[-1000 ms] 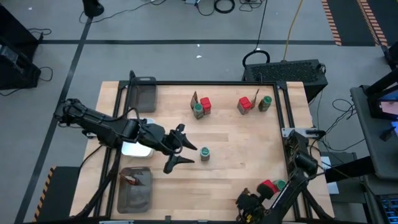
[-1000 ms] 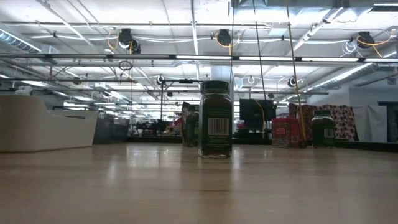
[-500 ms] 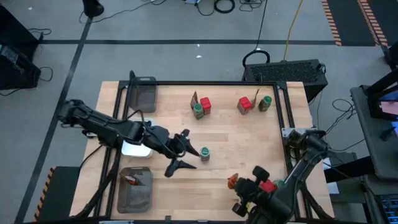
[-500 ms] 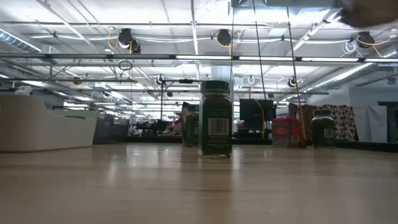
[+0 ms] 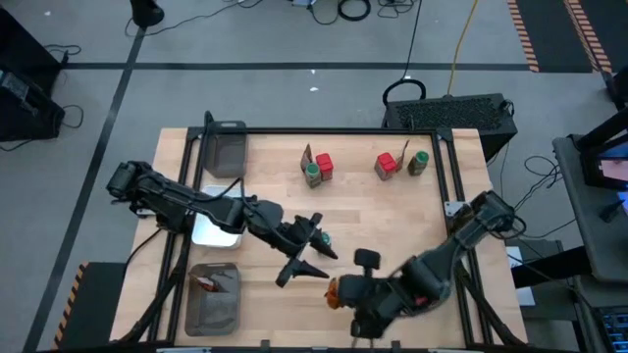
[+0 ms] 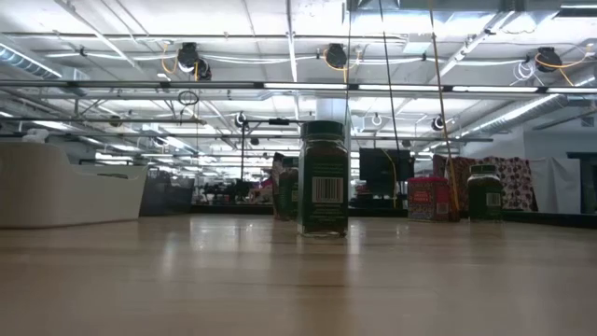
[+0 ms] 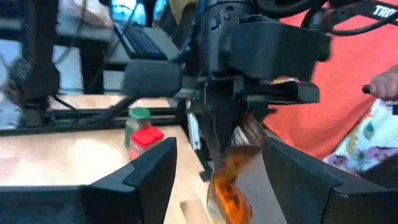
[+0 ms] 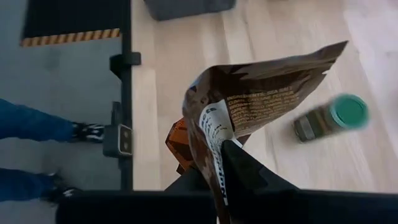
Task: Sort spices by type
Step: Put the orange seasoning bag into the bottom black bin
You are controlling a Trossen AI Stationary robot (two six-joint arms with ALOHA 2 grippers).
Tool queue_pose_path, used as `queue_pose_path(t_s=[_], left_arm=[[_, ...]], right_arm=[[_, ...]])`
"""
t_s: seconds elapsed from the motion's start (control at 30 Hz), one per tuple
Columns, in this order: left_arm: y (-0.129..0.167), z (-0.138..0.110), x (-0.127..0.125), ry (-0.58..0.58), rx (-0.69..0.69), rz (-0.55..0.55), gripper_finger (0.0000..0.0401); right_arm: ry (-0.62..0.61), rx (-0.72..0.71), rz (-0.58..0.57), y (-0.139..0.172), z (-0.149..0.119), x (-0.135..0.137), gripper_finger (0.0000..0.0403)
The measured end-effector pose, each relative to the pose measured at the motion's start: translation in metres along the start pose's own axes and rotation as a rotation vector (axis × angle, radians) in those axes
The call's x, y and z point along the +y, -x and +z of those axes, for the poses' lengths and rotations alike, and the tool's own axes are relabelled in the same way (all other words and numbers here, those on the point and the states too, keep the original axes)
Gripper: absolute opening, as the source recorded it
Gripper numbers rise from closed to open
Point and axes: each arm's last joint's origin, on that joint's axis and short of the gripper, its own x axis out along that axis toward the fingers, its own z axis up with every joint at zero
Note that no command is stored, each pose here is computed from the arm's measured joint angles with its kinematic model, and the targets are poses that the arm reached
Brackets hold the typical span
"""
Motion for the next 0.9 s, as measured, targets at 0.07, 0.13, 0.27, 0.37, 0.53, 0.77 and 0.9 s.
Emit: queue_pose_path(t_s=[0.07, 0.13, 0.27, 0.37, 0.53, 0.77, 0.9], left_arm=[[-0.001, -0.002, 0.000, 0.006, 0.024, -0.016, 0.0242], [-0.002, -0.003, -0.001, 0.009, 0.040, -0.043, 0.0242], [-0.001, -0.004, -0.003, 0.013, 0.066, -0.132, 0.0242], [-0.001, -0.004, -0.004, 0.014, 0.069, -0.155, 0.0242], [-0.001, -0.007, -0.003, 0.026, 0.099, -0.148, 0.0242], [-0.001, -0.008, -0.003, 0.030, 0.113, -0.143, 0.0215], [-0.001, -0.008, -0.003, 0.023, 0.113, -0.142, 0.0134]], right_arm=[[0.011, -0.007, 0.036, -0.003, 0.007, -0.004, 0.0000], [0.027, -0.022, 0.066, -0.005, 0.013, -0.005, 0.0000], [0.045, -0.045, 0.100, -0.007, 0.021, -0.009, 0.0000], [0.045, -0.047, 0.093, -0.009, 0.024, -0.013, 0.0000], [0.032, -0.064, 0.104, -0.012, 0.032, -0.019, 0.0000], [0.016, -0.070, 0.097, -0.014, 0.036, -0.025, 0.0000], [0.015, -0.070, 0.097, -0.014, 0.036, -0.025, 0.0000]])
